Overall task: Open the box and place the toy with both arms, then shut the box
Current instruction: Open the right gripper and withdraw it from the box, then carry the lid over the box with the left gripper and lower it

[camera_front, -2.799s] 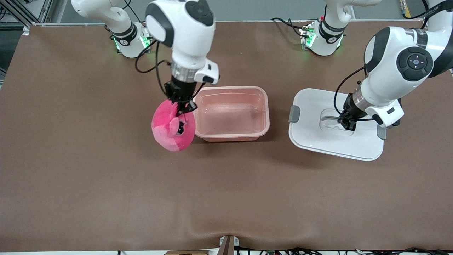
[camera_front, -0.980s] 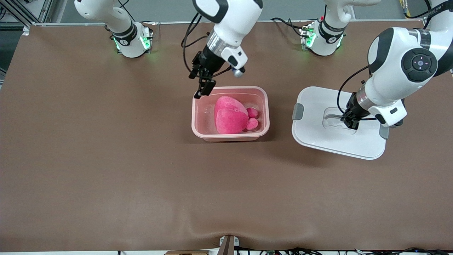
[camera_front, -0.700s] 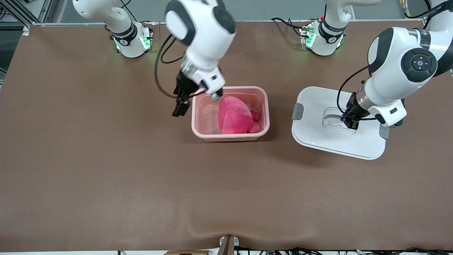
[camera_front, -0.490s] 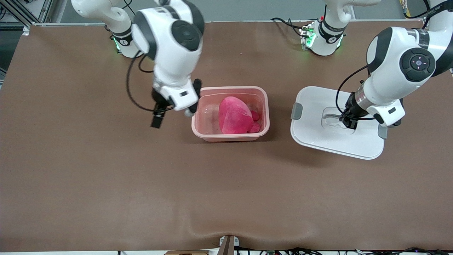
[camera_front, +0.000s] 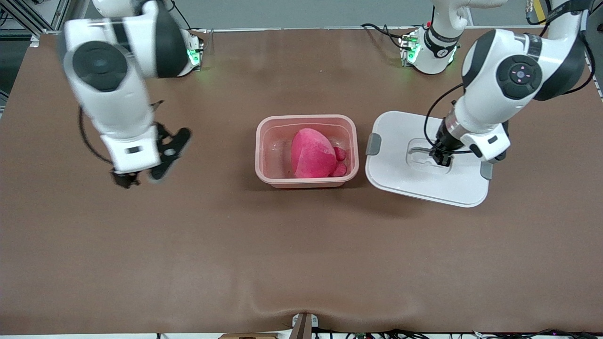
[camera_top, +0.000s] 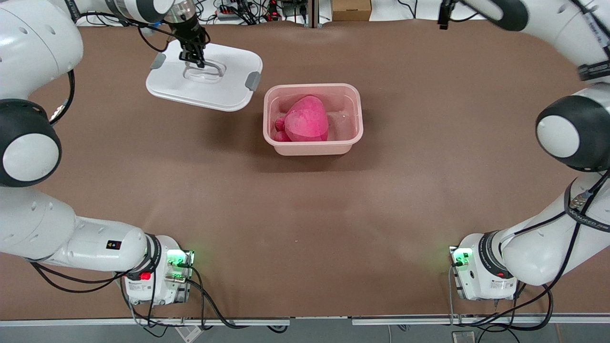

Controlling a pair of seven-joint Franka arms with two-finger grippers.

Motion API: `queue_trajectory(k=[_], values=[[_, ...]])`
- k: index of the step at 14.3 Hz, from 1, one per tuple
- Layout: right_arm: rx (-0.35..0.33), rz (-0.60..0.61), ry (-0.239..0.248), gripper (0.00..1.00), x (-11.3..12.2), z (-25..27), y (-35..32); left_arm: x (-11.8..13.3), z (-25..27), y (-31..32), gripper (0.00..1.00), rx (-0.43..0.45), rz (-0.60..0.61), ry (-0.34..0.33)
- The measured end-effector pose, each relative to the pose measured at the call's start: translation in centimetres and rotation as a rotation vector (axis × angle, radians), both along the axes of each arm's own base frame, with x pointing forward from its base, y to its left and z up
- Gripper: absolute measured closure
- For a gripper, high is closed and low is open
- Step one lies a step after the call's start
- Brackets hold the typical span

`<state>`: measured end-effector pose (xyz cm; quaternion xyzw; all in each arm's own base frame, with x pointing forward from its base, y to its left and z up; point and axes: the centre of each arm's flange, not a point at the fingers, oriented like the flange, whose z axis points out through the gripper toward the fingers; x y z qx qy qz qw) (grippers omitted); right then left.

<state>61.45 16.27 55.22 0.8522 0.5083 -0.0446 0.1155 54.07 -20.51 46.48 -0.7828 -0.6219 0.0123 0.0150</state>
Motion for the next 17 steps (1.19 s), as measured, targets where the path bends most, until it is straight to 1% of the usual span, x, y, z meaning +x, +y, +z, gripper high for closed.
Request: queue_trajectory(k=[2,4,6,9,12,17], values=[[0.053,-0.099,0.006,0.00,0.3,0.1,-5.9,-0.9,0.2,-2.7,0.93,-0.007,0.035,-0.013],[0.090,-0.191,0.008,0.00,0.1,0.5,-11.1,-1.9,0.4,-5.1,0.93,-0.018,0.078,-0.022],[0.149,-0.318,0.013,0.00,-0.5,0.3,-16.4,-2.6,0.6,-7.5,0.93,-0.031,0.114,-0.028],[0.200,-0.453,0.025,0.00,-2.0,-0.4,-22.7,-3.1,-0.3,-10.5,0.93,-0.063,0.159,-0.040],[0.221,-0.544,0.011,0.00,-3.5,0.4,-23.2,-3.6,-1.3,-13.4,0.93,-0.097,0.204,-0.047],[0.240,-0.670,-0.024,0.00,-5.6,2.1,-21.8,-5.7,-3.0,-18.7,0.93,-0.122,0.247,-0.029]])
